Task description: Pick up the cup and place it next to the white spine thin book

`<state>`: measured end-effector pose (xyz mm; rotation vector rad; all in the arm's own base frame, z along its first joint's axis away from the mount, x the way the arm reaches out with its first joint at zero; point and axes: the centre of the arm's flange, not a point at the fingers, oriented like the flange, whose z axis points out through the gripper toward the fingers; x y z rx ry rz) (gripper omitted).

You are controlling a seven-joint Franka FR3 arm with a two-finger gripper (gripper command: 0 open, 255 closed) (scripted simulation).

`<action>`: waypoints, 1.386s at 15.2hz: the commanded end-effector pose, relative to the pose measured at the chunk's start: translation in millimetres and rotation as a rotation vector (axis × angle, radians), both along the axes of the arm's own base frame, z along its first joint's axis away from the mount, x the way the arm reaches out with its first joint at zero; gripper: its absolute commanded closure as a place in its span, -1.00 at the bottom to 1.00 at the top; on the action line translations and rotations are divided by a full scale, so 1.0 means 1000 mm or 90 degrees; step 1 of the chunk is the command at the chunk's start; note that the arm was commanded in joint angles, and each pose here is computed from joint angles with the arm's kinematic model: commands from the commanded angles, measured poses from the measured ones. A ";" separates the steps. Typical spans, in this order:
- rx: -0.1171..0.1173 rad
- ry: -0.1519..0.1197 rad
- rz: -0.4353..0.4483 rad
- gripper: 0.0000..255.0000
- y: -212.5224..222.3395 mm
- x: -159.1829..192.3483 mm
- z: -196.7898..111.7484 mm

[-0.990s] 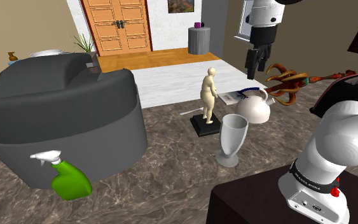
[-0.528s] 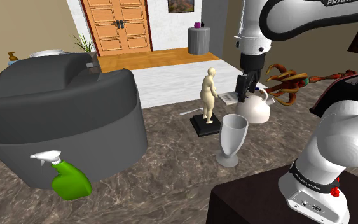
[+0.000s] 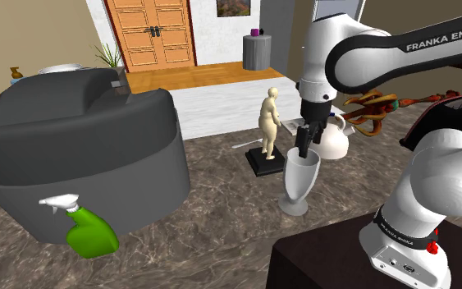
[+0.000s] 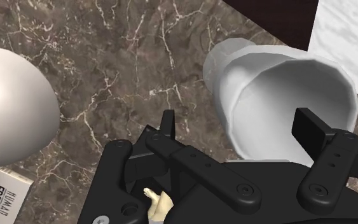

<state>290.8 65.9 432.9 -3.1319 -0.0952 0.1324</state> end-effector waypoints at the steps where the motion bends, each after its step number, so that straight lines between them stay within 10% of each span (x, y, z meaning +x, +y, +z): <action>1: 0.000 0.000 0.000 -1.00 -0.001 0.000 -0.010; 12: 0.000 0.000 0.000 -1.00 -0.001 -0.002 -0.029; 13: 0.000 0.000 0.000 1.00 -0.001 -0.002 -0.029; 21: 0.000 0.000 0.000 1.00 -0.001 -0.002 -0.029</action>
